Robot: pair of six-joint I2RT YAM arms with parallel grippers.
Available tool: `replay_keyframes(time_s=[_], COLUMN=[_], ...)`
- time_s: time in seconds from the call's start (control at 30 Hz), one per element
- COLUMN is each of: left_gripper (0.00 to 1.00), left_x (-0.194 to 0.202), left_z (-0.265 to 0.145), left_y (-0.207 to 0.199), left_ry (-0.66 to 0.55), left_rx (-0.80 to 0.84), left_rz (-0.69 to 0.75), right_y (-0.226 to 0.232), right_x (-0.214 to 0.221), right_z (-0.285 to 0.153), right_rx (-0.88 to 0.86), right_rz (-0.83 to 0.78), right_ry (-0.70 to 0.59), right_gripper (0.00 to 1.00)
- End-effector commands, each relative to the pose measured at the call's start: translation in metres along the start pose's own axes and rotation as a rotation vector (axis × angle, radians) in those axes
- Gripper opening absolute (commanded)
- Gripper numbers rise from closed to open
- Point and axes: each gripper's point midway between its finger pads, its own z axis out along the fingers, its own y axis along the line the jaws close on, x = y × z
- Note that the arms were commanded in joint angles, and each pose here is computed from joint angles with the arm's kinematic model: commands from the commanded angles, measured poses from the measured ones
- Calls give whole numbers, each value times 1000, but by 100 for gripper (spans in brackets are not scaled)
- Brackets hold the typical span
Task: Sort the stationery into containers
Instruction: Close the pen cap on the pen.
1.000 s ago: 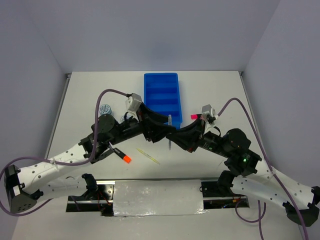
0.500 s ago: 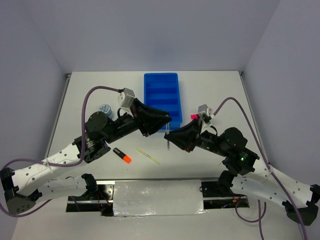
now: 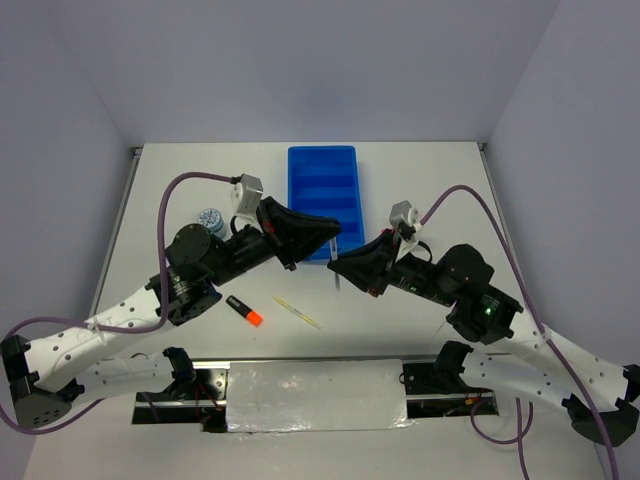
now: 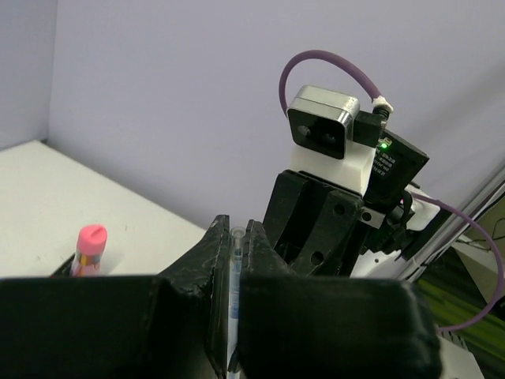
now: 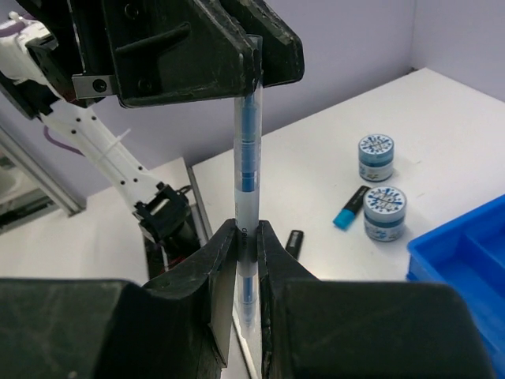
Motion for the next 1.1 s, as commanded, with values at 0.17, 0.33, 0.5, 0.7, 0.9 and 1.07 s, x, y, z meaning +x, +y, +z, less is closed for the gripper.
replay_keyframes(time_s=[0.17, 0.33, 0.5, 0.7, 0.9, 1.07], left_gripper=[0, 0, 0, 0, 0, 0], left_x=[93, 118, 138, 157, 166, 181], left_z=[-19, -26, -33, -44, -46, -49], left_y=[16, 17, 22, 30, 28, 33], left_ry=[226, 279, 317, 345, 368, 399], left_rx=[9, -18, -32, -55, -46, -76], left_rz=[-63, -68, -90, -117, -125, -127], right_y=[24, 30, 35, 36, 42, 42], right_x=[-131, -156, -177, -198, -210, -236], right_z=[8, 20, 16, 8, 12, 9], right_rx=[-25, -43, -41, -13, -31, -1], right_rz=[-225, -257, -275, -288, -277, -247], right_ry=[-290, -311, -345, -375, -381, -437], right_gripper=[0, 0, 0, 0, 0, 0])
